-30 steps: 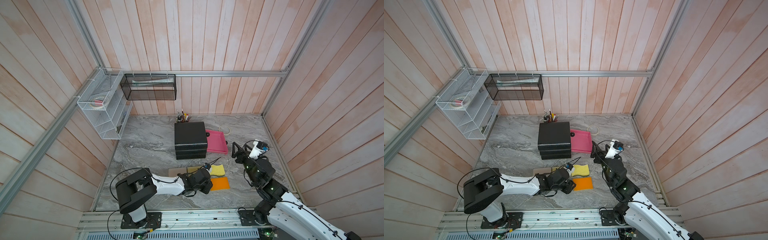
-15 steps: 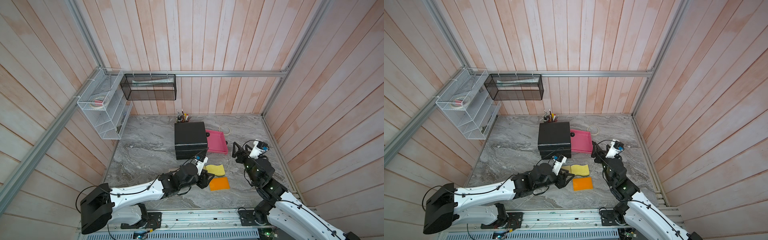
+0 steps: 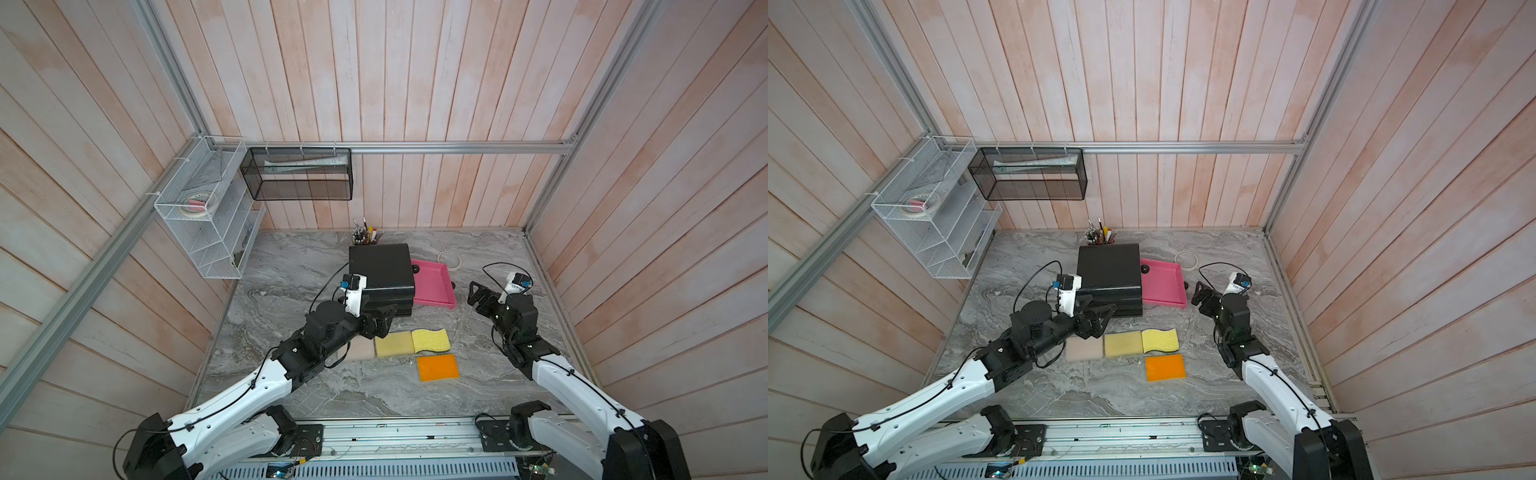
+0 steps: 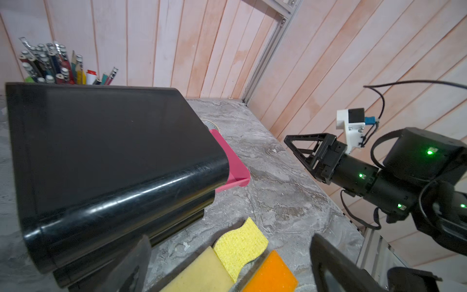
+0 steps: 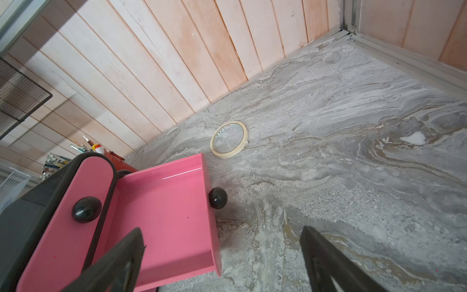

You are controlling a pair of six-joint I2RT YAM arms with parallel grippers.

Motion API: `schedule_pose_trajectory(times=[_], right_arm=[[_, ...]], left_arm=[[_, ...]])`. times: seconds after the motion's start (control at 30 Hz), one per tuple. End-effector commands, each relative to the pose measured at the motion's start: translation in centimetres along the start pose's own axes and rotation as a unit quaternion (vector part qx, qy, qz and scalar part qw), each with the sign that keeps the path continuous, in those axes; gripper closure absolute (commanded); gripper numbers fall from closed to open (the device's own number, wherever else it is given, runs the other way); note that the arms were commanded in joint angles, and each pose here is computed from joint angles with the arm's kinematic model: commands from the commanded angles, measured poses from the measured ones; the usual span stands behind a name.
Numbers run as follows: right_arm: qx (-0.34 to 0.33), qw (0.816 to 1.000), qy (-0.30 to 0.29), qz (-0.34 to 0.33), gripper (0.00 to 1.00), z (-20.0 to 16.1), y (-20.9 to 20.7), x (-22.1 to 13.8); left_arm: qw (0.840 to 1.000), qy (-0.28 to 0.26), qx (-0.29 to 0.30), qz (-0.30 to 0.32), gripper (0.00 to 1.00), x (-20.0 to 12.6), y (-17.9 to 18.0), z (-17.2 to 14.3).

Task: Take the sponge out of the drawer
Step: Close the drawer of the storage box.

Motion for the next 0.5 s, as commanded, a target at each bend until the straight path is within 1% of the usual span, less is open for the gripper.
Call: schedule_pose_trajectory(times=[0.0,0.13,0.23,0.47], right_arm=[[0.033,0.997,0.002,0.07,0.02,1.1,0.3,1.2],[0.054,0.989,0.027,0.132,0.02,0.4,-0.2,3.0],[0.066,0.981,0.052,0.176,0.02,-0.2,-0.3,4.4],[0.088,0.967,0.098,0.22,0.03,-1.9,-0.5,6.8]], left_arm=[[1.0,-0.013,0.007,-0.005,0.0,0.0,1.2,0.5],[1.0,-0.03,-0.007,-0.007,0.0,0.4,2.5,1.5],[0.999,-0.034,-0.017,0.003,0.0,0.8,3.6,2.0],[0.998,-0.035,-0.04,0.014,0.0,1.4,5.7,2.5]])
Point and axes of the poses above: each gripper's point midway between its finger pads, its own x axis out along the fingers, its own y axis along the line the jaws close on, z = x × y, the point moved 10 cm from there along -x, back along the fingers, and after that the axes turned 7 degrees about -x, right-handed, at the moved point
